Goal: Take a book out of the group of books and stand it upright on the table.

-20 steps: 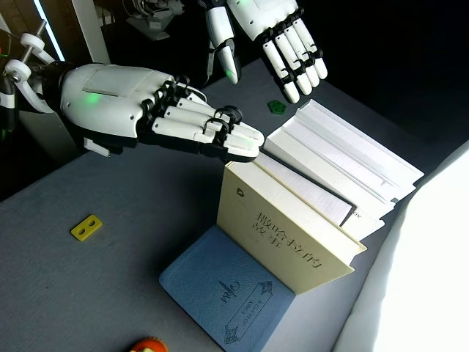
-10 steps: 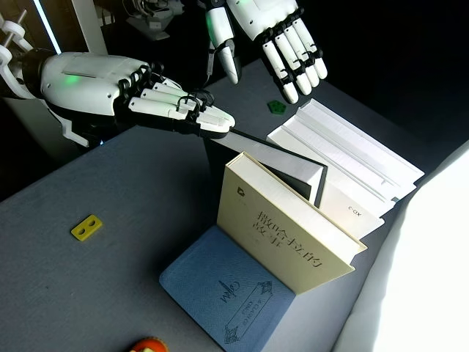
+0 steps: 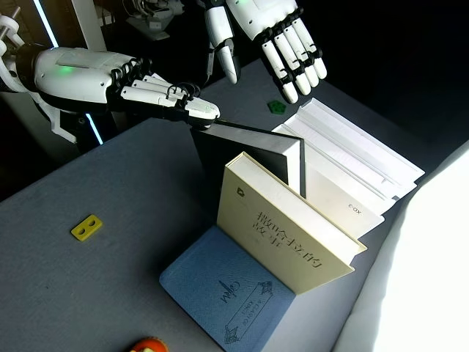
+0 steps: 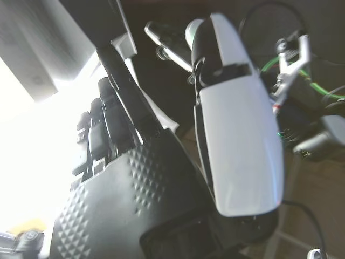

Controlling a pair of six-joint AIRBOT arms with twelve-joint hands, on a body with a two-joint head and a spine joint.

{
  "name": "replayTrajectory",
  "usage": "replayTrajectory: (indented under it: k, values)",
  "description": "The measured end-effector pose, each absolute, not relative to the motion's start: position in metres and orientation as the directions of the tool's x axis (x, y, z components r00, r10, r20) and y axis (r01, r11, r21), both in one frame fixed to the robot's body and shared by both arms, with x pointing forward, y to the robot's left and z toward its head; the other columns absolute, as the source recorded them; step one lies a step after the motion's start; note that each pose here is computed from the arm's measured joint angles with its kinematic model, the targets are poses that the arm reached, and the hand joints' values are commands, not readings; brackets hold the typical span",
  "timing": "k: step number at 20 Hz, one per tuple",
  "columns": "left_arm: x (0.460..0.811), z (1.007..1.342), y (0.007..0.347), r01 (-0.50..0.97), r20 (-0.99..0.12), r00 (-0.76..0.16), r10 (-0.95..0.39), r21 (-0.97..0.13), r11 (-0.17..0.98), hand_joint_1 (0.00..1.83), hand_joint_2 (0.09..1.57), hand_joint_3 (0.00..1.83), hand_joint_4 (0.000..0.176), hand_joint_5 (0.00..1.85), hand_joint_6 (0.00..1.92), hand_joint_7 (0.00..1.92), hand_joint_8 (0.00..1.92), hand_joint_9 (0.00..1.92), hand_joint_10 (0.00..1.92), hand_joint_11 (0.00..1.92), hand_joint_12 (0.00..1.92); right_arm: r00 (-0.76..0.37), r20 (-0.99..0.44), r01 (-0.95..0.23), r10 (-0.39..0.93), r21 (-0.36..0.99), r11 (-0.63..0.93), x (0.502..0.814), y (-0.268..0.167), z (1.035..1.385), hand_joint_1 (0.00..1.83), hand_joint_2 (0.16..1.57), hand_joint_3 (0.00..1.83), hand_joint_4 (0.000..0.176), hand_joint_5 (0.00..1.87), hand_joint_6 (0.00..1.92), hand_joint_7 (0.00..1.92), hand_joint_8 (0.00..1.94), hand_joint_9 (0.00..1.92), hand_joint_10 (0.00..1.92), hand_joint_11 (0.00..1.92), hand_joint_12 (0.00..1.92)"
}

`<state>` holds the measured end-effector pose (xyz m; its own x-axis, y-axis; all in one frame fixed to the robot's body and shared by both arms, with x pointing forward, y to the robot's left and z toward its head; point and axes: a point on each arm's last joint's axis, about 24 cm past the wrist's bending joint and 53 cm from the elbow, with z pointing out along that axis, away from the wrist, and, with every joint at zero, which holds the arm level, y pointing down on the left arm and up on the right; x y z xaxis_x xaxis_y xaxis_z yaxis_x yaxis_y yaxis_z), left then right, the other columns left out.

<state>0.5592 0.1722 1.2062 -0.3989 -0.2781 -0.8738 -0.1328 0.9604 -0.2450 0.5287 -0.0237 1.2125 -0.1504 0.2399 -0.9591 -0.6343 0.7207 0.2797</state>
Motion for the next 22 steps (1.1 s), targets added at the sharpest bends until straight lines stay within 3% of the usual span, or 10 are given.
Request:
replayTrajectory:
  k: [2,8,10,13,14,18,22]
  values:
    - [0.559,1.206,0.174,-0.138,-0.874,-0.398,-0.278,-0.243,0.96,0.03,1.44,0.0,0.0,0.05,0.0,0.0,0.0,0.0,0.0,0.0,0.0,-0.254,-0.949,-0.621,0.185,0.307,0.721,0.525,-0.021,1.183,0.0,1.15,0.0,0.0,0.69,0.06,0.22,0.0,0.06,0.01,0.0,0.06]
    - [0.559,1.206,0.173,-0.136,-0.874,-0.398,-0.278,-0.244,0.96,0.01,1.44,0.0,0.0,0.03,0.0,0.0,0.0,0.0,0.0,0.0,0.0,-0.229,-0.953,-0.625,0.196,0.299,0.721,0.53,-0.02,1.187,0.01,1.15,0.0,0.0,0.71,0.06,0.27,0.01,0.08,0.01,0.0,0.14]
    - [0.559,1.206,0.172,-0.134,-0.874,-0.399,-0.278,-0.245,0.96,0.04,1.44,0.0,0.0,0.05,0.0,0.0,0.0,0.0,0.0,0.0,0.0,-0.23,-0.953,-0.626,0.195,0.298,0.721,0.532,-0.019,1.184,0.0,1.16,0.0,0.0,0.69,0.05,0.2,0.0,0.06,0.0,0.0,0.01]
    - [0.559,1.206,0.172,-0.133,-0.874,-0.399,-0.278,-0.245,0.96,0.04,1.43,0.0,0.0,0.04,0.01,0.01,0.0,0.0,0.0,0.0,0.0,-0.236,-0.953,-0.624,0.191,0.299,0.722,0.536,-0.016,1.177,0.02,1.17,0.0,0.0,0.68,0.04,0.21,0.01,0.09,0.01,0.04,0.04]
    - [0.559,1.206,0.172,-0.134,-0.874,-0.399,-0.278,-0.245,0.96,0.05,1.43,0.0,0.0,0.03,0.0,0.0,0.0,0.0,0.0,0.0,0.0,-0.239,-0.952,-0.624,0.189,0.3,0.722,0.537,-0.016,1.176,0.01,1.17,0.0,0.0,0.68,0.03,0.22,0.01,0.09,0.01,0.01,0.22]
    - [0.559,1.206,0.172,-0.134,-0.874,-0.399,-0.278,-0.245,0.96,0.01,1.43,0.0,0.0,0.04,0.0,0.0,0.0,0.0,0.0,0.0,0.0,-0.256,-0.952,-0.629,0.165,0.294,0.72,0.532,-0.015,1.165,0.04,1.16,0.0,0.0,0.71,0.03,0.28,0.01,0.15,0.02,0.0,0.61]
    - [0.559,1.206,0.172,-0.133,-0.874,-0.399,-0.278,-0.245,0.96,0.07,1.43,0.0,0.0,0.05,0.01,0.0,0.0,0.0,0.0,0.0,0.0,-0.279,-0.952,-0.647,0.129,0.285,0.707,0.525,-0.01,1.155,0.02,1.16,0.0,0.0,0.7,0.02,0.33,0.01,0.2,0.04,0.0,0.79]
